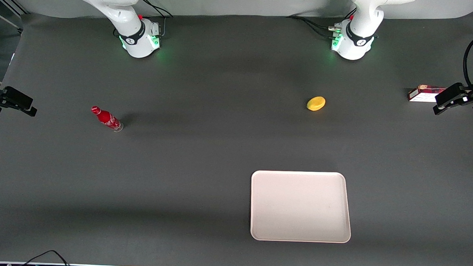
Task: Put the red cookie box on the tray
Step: 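Move the left gripper down over the red cookie box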
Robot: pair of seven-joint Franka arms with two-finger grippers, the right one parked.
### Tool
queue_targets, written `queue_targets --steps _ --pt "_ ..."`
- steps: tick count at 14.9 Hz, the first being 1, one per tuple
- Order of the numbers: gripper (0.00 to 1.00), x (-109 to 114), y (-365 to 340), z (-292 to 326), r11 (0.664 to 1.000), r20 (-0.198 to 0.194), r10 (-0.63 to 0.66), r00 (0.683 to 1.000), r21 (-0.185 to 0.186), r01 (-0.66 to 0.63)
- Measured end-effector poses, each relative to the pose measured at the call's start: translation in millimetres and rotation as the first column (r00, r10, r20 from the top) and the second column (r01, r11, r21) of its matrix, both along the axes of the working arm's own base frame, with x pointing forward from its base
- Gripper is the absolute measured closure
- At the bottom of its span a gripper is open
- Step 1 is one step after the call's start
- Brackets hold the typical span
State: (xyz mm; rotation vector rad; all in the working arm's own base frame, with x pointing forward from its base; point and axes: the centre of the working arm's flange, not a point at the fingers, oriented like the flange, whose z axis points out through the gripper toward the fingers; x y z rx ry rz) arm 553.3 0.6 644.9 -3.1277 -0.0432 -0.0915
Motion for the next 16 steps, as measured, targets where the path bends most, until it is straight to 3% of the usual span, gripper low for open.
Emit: queue_targets --steps 5,9,11,12,14,16 --pt "0.00 0.5 3.0 -2.3 0.999 -0.008 -0.047 0.999 0.008 0.047" --pt "0.00 0.2 70.7 -27.7 0.973 -0.086 -0.217 0.972 0.062 0.222" --pt "0.00 -2.0 119.6 -50.3 0.911 -0.143 -0.384 0.912 0.105 0.400" --pt "0.00 -3.5 137.0 -62.2 0.857 -0.172 -0.483 0.859 0.109 0.504" --pt "0.00 -10.6 169.1 -84.6 0.736 -0.216 -0.646 0.732 0.077 0.673" --pt "0.00 -24.9 207.5 -106.5 0.668 -0.232 -0.717 0.657 0.039 0.743"
